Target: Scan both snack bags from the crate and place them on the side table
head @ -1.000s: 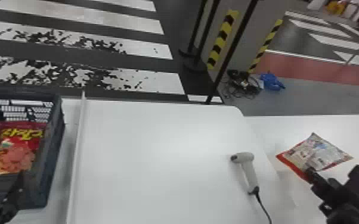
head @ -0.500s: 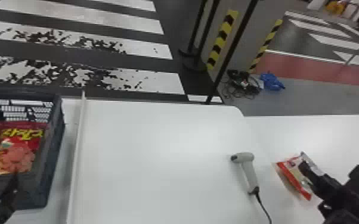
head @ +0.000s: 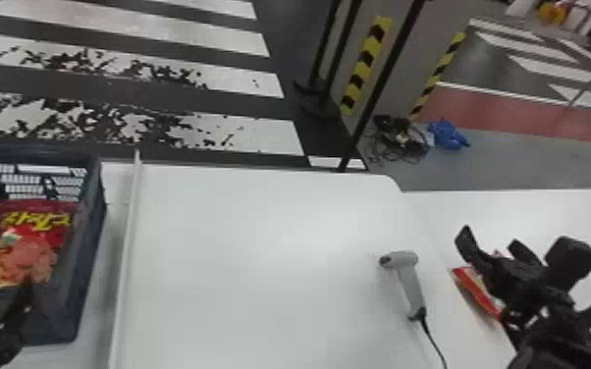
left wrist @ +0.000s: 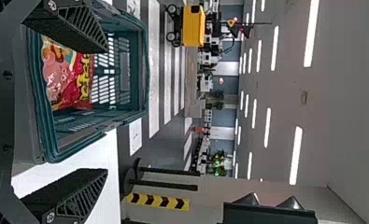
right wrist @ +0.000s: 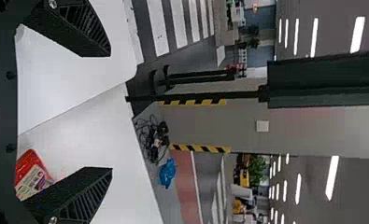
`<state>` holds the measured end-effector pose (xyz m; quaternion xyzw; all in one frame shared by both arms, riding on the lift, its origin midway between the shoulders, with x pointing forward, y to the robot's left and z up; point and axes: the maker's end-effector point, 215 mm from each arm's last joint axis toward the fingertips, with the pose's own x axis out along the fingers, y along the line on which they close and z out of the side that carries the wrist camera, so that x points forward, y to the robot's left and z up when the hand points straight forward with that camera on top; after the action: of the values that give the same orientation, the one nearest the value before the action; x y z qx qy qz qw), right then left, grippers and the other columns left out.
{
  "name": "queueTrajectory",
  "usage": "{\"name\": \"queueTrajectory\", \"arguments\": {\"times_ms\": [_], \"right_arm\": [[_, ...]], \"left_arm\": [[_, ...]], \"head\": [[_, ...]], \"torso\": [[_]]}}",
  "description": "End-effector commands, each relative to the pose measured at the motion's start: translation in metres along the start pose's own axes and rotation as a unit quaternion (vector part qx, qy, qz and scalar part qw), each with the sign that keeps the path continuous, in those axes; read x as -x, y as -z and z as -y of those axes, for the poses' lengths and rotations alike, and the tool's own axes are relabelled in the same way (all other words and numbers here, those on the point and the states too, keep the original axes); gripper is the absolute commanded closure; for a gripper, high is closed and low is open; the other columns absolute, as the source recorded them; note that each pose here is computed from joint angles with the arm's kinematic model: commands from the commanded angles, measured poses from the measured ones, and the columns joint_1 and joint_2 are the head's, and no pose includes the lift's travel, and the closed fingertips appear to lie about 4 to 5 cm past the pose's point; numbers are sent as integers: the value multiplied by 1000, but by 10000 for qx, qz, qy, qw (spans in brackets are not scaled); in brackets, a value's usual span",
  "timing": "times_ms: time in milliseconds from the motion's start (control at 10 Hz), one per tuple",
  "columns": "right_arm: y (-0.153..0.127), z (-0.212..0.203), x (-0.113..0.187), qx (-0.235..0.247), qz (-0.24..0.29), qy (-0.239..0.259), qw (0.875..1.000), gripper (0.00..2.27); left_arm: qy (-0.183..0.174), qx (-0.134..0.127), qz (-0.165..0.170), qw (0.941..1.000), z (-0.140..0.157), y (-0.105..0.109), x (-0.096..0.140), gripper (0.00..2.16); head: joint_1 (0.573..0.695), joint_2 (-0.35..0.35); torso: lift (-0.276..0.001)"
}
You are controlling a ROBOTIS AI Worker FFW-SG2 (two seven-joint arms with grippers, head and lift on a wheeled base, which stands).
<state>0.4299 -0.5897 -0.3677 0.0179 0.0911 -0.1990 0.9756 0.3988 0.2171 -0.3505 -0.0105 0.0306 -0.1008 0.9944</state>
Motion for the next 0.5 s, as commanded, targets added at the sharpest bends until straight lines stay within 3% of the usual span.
{"name": "queueTrajectory", "arguments": {"times_ms": [0,400], "right_arm": [[-14,-54,10,361,144,-517,9979,53],[3,-180,36,818,483,-1153,9888,60]], "left_arm": [[21,-5,18,10000,2,-2,-1,87],[50,-18,42,10000,5,-5,-2,87]], "head": [[695,-350],[695,-350]], "torso": [[-98],[-98]]}}
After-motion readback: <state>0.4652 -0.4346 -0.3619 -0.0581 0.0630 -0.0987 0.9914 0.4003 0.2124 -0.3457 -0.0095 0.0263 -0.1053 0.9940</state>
